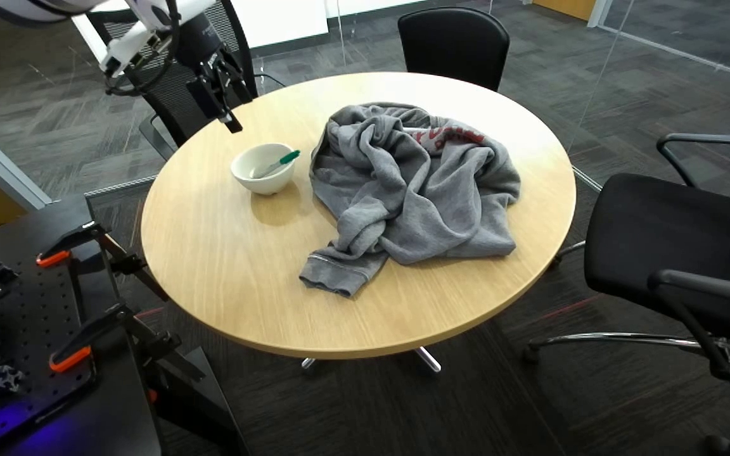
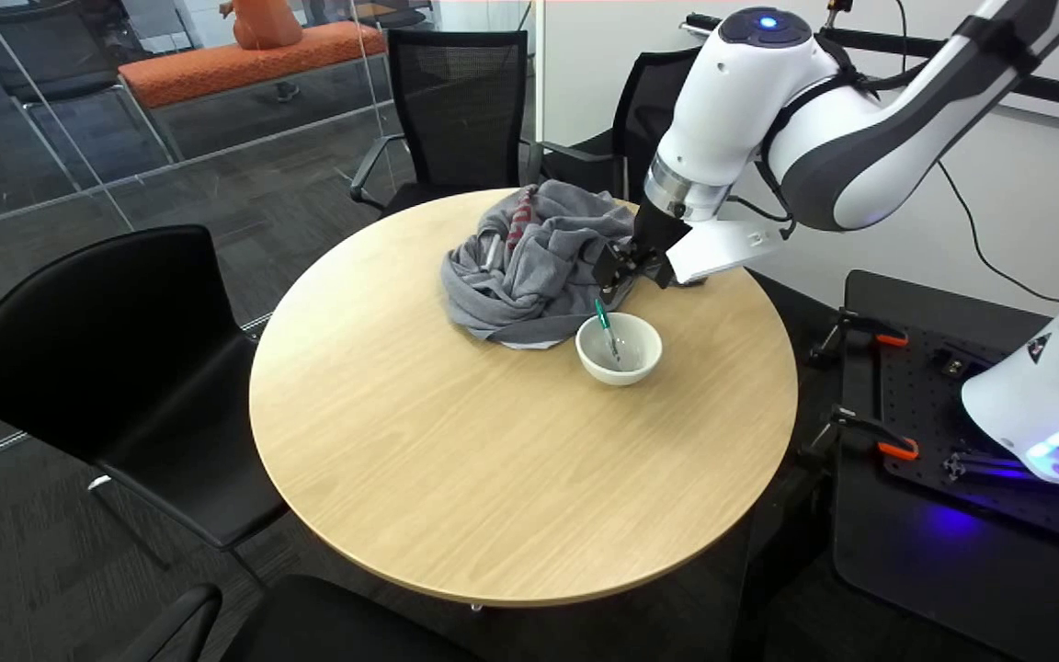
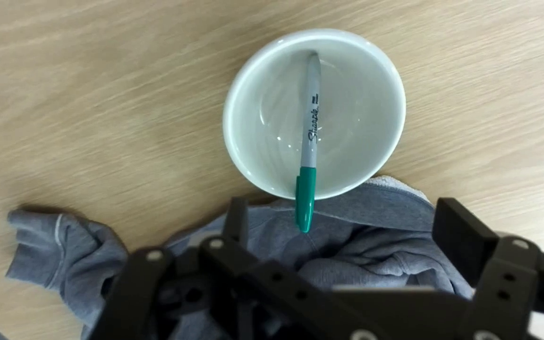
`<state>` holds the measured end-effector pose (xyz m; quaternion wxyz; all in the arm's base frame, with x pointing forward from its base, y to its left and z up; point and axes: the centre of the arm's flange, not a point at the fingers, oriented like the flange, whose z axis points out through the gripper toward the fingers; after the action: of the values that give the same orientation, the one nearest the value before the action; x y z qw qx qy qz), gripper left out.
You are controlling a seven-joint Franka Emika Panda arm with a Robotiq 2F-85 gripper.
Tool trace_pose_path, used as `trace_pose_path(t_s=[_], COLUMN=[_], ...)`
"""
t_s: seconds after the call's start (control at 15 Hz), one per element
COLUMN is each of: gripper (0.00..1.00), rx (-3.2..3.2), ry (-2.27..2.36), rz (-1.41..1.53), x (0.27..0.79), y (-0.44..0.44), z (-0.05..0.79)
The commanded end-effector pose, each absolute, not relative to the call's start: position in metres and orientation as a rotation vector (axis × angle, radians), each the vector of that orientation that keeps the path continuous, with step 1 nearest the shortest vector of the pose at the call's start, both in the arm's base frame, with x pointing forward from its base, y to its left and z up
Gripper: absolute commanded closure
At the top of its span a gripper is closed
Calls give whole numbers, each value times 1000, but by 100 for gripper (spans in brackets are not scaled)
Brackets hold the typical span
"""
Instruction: Move the mug with the marker to the left
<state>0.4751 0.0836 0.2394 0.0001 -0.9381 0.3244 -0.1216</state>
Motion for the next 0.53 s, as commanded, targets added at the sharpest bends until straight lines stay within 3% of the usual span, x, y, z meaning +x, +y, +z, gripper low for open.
trace_pose_path(t_s=[0.0,0.47], gripper=[0,0], rx=[-2949,-2958], ry=[1019,1022], rz=[-375,-351], x=[475,486], y=[84,90], z=[237,229])
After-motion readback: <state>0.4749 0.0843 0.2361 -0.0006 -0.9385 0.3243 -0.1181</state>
